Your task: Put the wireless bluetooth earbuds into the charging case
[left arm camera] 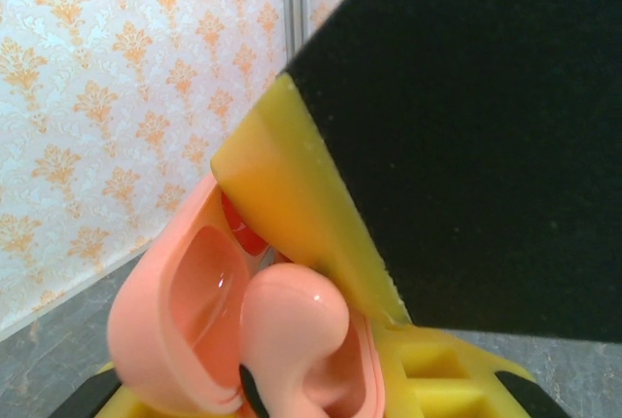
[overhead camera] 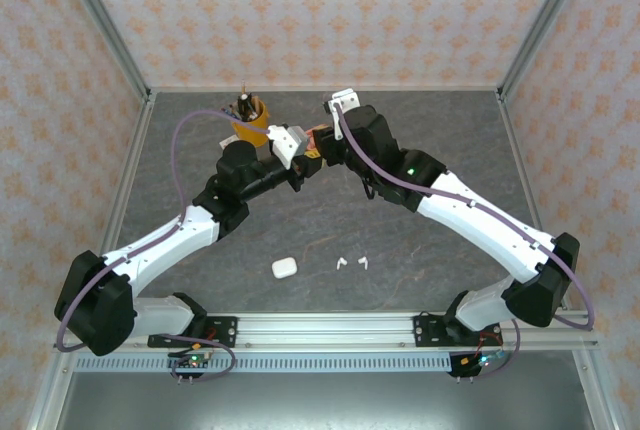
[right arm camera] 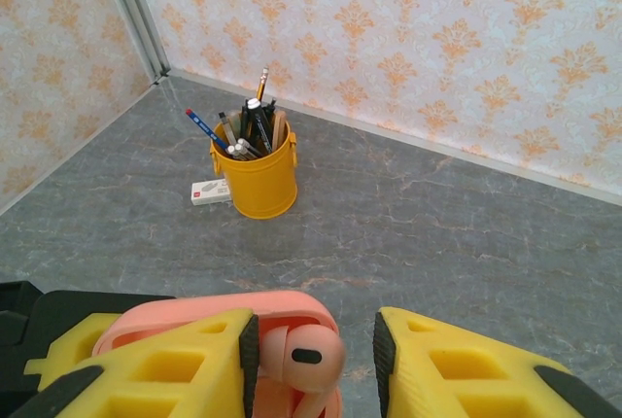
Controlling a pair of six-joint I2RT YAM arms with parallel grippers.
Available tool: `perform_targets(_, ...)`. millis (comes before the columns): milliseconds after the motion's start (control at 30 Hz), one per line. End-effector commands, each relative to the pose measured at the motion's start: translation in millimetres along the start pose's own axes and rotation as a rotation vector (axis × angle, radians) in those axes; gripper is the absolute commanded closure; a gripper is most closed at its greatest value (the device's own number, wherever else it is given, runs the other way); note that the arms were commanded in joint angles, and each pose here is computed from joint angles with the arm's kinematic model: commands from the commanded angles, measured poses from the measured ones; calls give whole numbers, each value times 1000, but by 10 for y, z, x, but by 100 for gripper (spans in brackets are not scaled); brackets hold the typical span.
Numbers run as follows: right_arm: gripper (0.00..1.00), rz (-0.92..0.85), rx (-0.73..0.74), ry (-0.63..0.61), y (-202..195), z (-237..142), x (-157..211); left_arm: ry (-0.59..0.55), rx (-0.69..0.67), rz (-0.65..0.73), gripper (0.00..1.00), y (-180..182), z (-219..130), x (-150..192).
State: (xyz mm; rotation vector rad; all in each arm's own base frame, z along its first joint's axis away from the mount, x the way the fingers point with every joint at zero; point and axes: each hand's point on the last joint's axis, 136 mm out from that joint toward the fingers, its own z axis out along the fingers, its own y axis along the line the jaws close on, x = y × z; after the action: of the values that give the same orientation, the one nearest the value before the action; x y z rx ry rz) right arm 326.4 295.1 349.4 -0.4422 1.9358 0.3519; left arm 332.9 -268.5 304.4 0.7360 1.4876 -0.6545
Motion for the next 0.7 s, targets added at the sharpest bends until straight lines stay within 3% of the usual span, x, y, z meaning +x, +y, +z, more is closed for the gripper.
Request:
perform_targets(0,62,19,6,-29,23,-47,-121,-85,30,25,100,-75,-11,-306)
perform_targets(667,66,21,11,28,12,11,100,-87,19,42,100,-73,-61,-339)
